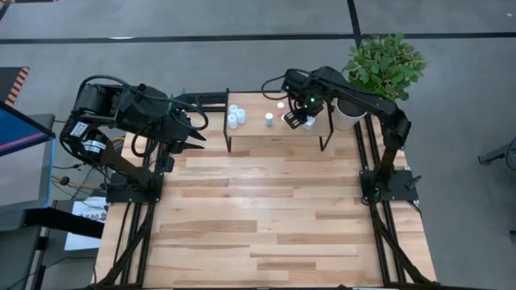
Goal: Pick and place medicine bottles onto shelf by color
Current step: Put the large white pill bottle on the shelf
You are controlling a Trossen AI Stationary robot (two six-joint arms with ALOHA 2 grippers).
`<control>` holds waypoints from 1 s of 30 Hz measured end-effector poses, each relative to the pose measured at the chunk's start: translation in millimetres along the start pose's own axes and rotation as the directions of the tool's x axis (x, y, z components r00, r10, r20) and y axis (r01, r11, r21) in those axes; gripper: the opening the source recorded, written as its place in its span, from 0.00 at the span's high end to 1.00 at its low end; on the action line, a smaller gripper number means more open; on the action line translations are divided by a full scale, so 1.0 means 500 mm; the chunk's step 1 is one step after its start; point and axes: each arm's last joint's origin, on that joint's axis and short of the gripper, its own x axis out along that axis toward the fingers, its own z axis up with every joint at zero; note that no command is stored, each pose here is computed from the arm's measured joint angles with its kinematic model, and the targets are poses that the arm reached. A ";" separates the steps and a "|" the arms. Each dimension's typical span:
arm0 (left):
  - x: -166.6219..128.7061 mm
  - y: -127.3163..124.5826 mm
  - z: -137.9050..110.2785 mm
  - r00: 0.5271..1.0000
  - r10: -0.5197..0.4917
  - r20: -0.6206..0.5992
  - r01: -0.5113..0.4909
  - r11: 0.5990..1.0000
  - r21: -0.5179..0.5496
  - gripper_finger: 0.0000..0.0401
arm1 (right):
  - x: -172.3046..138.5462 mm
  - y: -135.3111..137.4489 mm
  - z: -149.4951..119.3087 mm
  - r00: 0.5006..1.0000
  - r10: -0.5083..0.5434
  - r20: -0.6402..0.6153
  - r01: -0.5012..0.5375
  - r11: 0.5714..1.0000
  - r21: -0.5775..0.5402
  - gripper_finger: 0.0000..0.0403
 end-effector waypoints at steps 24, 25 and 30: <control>0.000 0.000 0.000 1.000 0.000 0.000 0.000 1.000 0.002 0.81 | 0.003 -0.025 0.024 0.998 0.015 0.066 -0.015 1.000 0.000 0.40; 0.000 0.000 0.000 1.000 0.000 0.000 0.000 1.000 0.002 0.81 | 0.003 -0.025 0.024 0.998 0.015 0.065 -0.015 1.000 0.000 0.40; 0.000 0.000 0.000 1.000 0.000 0.000 0.000 1.000 0.002 0.81 | 0.003 -0.024 0.026 0.997 0.017 0.073 -0.017 1.000 0.000 0.40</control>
